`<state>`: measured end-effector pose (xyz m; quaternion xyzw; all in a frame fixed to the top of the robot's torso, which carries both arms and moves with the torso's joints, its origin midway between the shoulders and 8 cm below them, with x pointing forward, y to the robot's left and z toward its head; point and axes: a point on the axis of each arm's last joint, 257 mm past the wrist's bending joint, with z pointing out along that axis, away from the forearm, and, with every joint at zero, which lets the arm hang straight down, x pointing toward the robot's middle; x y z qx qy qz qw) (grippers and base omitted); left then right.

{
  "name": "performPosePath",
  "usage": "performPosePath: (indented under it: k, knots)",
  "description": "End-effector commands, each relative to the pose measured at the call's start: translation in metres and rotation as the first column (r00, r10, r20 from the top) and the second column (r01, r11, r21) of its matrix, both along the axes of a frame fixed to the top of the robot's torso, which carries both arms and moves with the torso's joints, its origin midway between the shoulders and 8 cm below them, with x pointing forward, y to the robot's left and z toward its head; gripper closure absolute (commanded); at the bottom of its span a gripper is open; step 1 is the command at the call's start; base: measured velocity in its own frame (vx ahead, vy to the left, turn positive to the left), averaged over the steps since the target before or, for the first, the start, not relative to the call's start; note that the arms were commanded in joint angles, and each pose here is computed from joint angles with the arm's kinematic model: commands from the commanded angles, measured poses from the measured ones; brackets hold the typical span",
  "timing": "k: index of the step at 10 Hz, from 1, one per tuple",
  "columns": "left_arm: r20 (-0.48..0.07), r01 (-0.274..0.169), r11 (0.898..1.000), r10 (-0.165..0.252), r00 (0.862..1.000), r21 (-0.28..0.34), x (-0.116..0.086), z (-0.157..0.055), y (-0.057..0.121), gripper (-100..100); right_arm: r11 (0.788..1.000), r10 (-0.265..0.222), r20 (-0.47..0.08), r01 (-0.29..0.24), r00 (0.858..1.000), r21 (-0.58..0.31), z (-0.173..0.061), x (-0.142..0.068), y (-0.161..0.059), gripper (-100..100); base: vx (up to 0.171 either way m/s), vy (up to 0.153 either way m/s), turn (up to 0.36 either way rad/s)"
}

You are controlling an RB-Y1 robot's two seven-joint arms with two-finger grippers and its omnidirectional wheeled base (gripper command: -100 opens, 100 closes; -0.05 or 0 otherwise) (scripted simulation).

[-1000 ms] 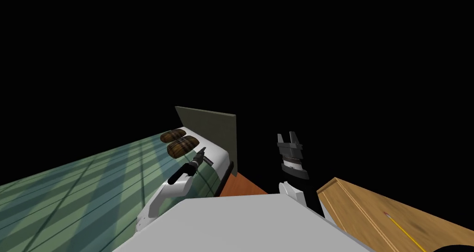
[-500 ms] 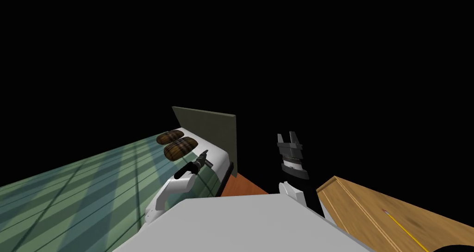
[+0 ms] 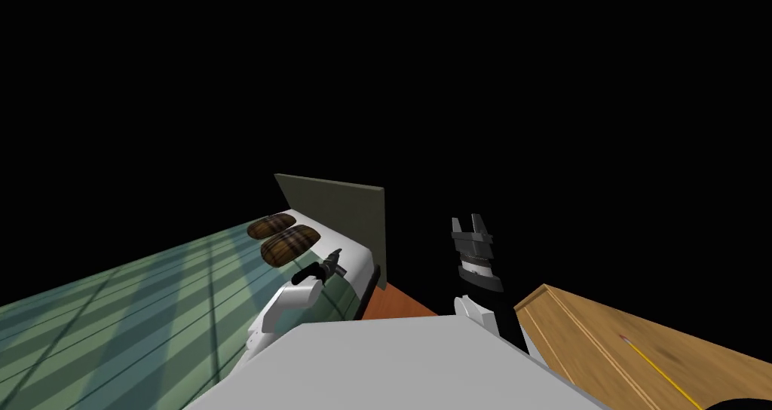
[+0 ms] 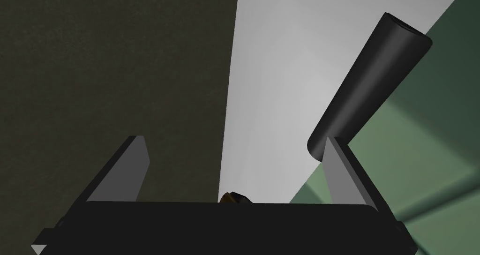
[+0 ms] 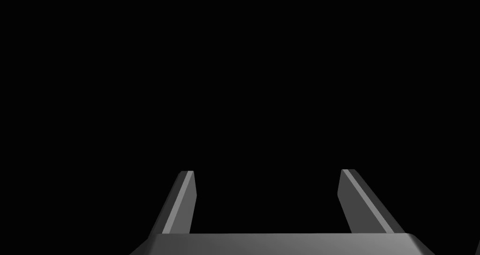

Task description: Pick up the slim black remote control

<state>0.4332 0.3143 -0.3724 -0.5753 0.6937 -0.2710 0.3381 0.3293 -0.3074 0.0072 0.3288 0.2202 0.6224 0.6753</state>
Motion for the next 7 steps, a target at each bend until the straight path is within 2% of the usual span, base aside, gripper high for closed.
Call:
performPosePath:
  k: [1,2,4,6,7]
  knots:
    - [-0.052,0.008,1.0,-0.008,0.999,-0.002,-0.006,-0.012,-0.004,-100,1.0,0.0,0.0,0.0,1.0,0.0,0.0,0.0,0.0,0,0.031,0.042,-0.058]
    - [-0.097,0.023,1.0,-0.024,0.995,-0.007,-0.008,-0.024,-0.011,-100,1.0,0.0,0.0,0.0,1.0,0.0,0.0,0.0,0.0,0,0.04,0.056,-0.083]
    - [-0.155,0.039,0.999,-0.041,0.987,-0.012,-0.013,-0.037,-0.018,-100,1.0,0.0,0.0,0.0,1.0,0.0,0.0,0.0,0.0,0,0.031,0.053,-0.069]
    - [-0.19,0.039,0.999,-0.041,0.981,-0.013,-0.02,-0.043,-0.018,-100,1.0,0.0,0.0,0.0,1.0,0.0,0.0,0.0,0.0,0,0.018,0.039,-0.019]
    - [-0.239,0.055,0.998,-0.058,0.969,-0.017,-0.024,-0.054,-0.024,-100,1.0,0.0,0.0,0.0,1.0,0.0,0.0,0.0,0.0,0,0.019,0.038,-0.077]
